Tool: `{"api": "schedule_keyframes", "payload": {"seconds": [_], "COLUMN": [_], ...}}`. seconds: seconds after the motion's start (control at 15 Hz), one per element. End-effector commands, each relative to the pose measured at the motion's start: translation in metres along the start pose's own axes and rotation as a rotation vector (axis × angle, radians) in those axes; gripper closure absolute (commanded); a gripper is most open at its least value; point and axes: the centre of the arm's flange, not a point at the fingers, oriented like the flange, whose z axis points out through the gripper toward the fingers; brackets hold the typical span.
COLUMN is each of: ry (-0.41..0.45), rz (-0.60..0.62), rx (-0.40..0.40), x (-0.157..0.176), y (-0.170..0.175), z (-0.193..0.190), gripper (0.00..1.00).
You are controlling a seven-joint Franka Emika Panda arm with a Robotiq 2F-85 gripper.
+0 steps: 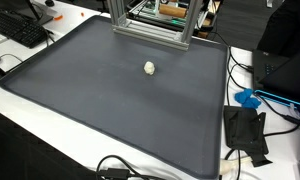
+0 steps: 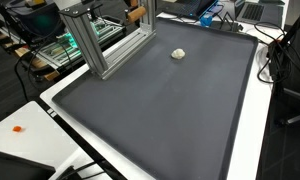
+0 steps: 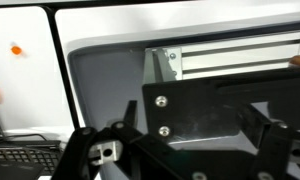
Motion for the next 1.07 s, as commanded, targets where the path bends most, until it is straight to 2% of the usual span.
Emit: {"api": "schedule_keyframes", "payload": {"seconds": [0.0,0.47,0.93,1.0], "ry": [0.032,0.080,0.118,0.101], "rz": [-0.060,-0.225,-0.347,-0.339], "rx": [0.076,0.161,0.204,0.180], "x": [-0.045,-0.076,-0.084,-0.081], "y": [-0.049,-0.138,-0.222,-0.201], "z": [-0.023,-0.041,-0.038,-0.046], "gripper": [0.00,0.00,0.00,0.00]}}
